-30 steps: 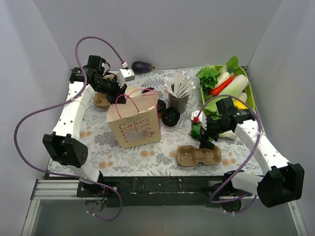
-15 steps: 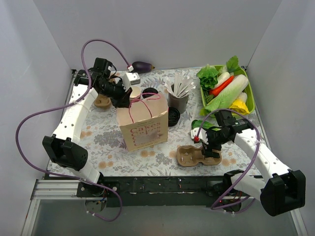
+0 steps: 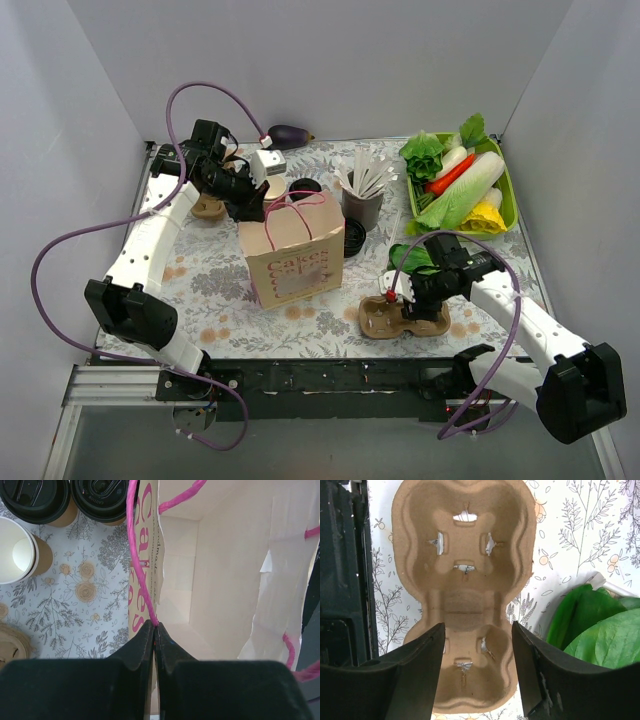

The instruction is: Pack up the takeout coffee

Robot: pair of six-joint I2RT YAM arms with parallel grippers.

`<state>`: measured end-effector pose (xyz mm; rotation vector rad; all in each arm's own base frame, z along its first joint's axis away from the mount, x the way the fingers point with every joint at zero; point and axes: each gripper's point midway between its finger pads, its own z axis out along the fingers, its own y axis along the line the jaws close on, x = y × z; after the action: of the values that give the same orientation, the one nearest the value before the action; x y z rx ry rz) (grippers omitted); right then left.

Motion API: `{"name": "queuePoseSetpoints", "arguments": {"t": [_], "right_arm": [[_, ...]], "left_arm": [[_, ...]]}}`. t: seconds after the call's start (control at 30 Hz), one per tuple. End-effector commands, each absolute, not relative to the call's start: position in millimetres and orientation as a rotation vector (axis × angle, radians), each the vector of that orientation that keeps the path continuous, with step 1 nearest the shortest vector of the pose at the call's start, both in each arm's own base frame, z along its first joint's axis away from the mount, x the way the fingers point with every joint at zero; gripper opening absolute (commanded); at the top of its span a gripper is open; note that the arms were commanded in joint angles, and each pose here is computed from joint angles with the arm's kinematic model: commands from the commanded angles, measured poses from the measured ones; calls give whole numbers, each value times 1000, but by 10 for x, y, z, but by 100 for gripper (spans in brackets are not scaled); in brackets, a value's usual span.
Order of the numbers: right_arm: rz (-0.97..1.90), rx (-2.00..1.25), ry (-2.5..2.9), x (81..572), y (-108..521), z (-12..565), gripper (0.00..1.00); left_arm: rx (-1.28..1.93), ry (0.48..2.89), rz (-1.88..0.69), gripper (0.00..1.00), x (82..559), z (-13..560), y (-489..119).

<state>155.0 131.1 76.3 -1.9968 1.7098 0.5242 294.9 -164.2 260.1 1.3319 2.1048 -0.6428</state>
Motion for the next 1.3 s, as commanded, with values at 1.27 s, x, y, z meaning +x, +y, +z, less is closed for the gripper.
{"name": "queuePoseSetpoints", "arguments": {"t": [1.27], "right_arm": [[569, -1759, 1966, 1552, 1413, 555, 60]], "left_arm": [[1353, 2163, -631, 0, 2753, 2502, -1550]]}}
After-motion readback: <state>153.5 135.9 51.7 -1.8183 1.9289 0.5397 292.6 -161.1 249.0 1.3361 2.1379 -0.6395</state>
